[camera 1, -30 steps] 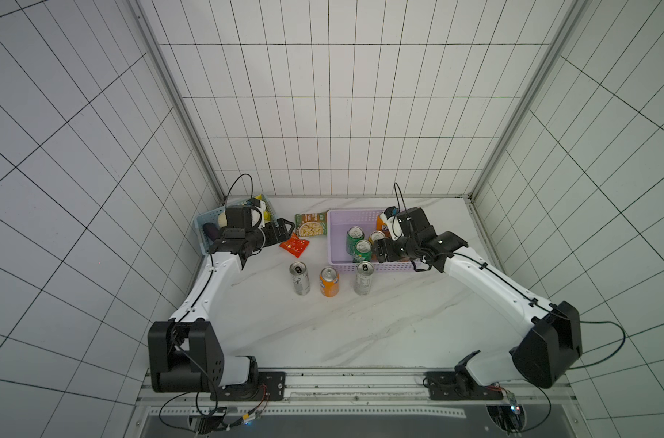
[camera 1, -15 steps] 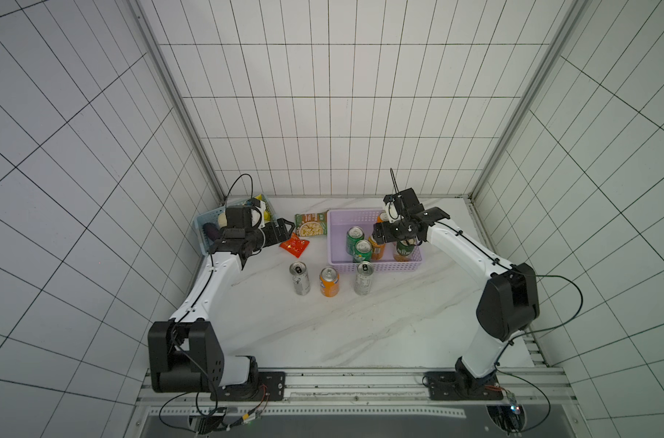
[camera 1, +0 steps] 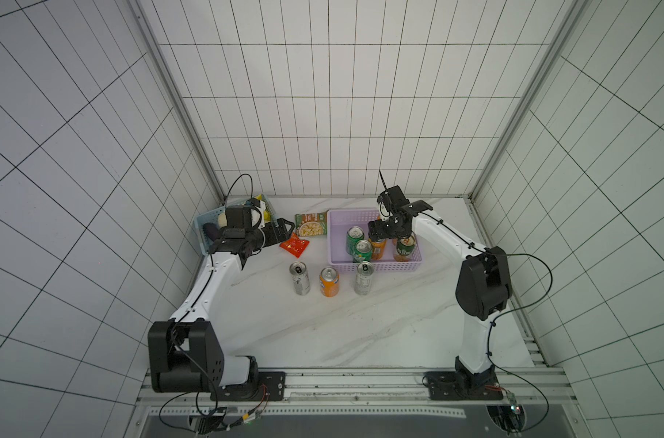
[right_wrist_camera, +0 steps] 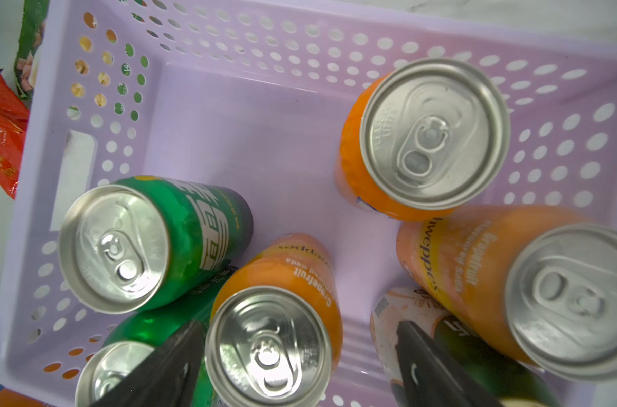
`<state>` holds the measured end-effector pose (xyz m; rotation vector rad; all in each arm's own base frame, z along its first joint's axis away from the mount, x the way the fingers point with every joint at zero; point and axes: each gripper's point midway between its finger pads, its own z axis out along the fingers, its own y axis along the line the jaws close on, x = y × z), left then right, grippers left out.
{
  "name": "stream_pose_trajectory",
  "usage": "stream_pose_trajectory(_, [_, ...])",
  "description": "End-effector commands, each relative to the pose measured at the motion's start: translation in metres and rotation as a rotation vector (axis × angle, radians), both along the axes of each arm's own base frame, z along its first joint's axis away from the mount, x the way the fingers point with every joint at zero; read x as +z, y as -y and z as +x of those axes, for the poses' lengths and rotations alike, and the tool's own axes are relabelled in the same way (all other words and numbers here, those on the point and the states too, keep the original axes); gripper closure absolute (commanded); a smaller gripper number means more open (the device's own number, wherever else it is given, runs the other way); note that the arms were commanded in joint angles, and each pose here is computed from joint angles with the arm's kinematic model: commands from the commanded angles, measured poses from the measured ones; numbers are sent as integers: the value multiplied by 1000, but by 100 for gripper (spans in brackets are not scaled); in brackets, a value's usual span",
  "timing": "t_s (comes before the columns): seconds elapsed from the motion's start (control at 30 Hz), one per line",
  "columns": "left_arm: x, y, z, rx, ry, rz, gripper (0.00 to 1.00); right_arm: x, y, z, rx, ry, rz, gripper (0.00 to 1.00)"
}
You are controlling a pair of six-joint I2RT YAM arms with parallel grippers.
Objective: Take out the drinks from the basket
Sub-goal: Pick up the drink from the basket.
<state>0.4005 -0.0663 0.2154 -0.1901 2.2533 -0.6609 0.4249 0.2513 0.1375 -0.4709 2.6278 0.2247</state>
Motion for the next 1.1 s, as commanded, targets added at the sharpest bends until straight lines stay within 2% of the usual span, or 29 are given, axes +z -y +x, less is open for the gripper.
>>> stream_pose_trajectory(0.0, [13,-1,4,-5,34,-3,2,-1,0,6,-19,-2,-34,13])
stream_pose_trajectory(0.63, [11,-2,5,-2,30,-2,2,-45,-8,-9,23,-89,-119,16])
stream_pose_trajectory(0.8, [12,-1,4,-4,33,-2,2,-47,-9,-11,24,-94,-125,24])
stream_pose_trajectory(0.93, [12,-2,4,-2,33,-2,2,-38,-8,-9,18,-73,-123,31])
stream_pose_trajectory(1.07, [13,-2,4,-2,33,-2,2,-26,-7,-6,19,-45,-118,34])
